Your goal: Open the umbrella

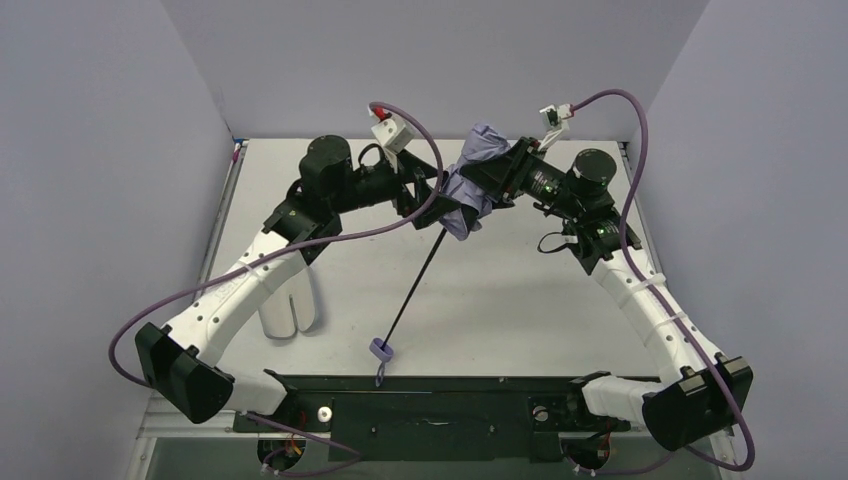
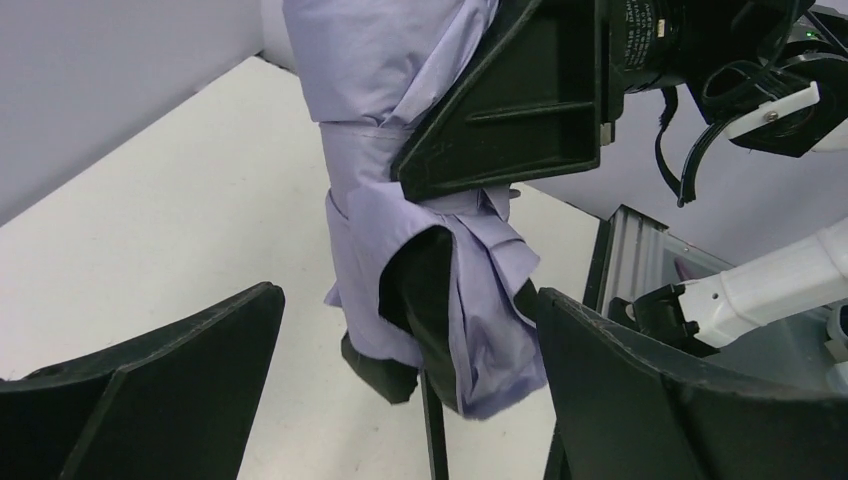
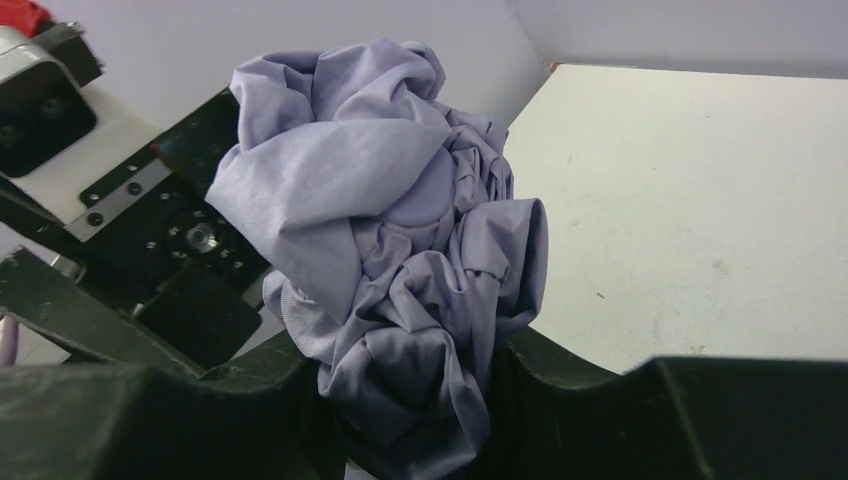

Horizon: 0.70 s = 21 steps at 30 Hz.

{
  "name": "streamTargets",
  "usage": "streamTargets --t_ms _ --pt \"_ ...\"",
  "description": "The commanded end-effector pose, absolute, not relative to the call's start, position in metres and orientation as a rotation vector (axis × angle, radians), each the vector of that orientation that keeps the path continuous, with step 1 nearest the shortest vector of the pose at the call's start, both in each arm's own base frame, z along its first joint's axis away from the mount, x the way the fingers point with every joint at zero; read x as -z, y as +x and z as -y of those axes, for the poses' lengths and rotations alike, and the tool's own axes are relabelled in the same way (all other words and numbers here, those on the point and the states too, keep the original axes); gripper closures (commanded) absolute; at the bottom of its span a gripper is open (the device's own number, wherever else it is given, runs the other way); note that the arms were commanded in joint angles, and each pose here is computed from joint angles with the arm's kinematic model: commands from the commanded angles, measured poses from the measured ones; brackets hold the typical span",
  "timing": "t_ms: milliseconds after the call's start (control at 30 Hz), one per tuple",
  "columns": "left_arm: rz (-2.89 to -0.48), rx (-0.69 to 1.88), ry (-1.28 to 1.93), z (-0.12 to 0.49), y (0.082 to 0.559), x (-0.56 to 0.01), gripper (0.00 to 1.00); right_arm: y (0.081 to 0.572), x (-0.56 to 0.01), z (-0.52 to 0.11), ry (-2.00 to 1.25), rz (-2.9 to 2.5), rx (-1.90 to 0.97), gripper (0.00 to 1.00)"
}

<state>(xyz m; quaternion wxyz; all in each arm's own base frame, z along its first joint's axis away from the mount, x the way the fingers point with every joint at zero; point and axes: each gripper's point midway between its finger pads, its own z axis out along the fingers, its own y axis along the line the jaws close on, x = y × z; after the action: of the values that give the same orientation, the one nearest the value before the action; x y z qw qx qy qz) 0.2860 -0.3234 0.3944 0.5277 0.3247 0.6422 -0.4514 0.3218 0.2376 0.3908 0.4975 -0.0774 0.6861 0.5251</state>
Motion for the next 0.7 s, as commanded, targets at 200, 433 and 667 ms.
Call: streamTargets --t_ms 200,433,667 --pt "-1.451 1.217 0.83 0.356 0.274 -0.399 0.26 0.274 -0.464 -0.25 -0.383 -1.395 -1.376 1.0" --pt "-1.437 1.236 0.801 0.349 0.281 -0.405 0.92 0.274 -0.465 -0.248 -0.384 -1.438 -1.353 0.84" --pt "-1.442 1.264 0.631 0.325 0.306 -0.423 1.0 0.307 -0.466 -0.199 -0.24 -1.491 -1.206 0.23"
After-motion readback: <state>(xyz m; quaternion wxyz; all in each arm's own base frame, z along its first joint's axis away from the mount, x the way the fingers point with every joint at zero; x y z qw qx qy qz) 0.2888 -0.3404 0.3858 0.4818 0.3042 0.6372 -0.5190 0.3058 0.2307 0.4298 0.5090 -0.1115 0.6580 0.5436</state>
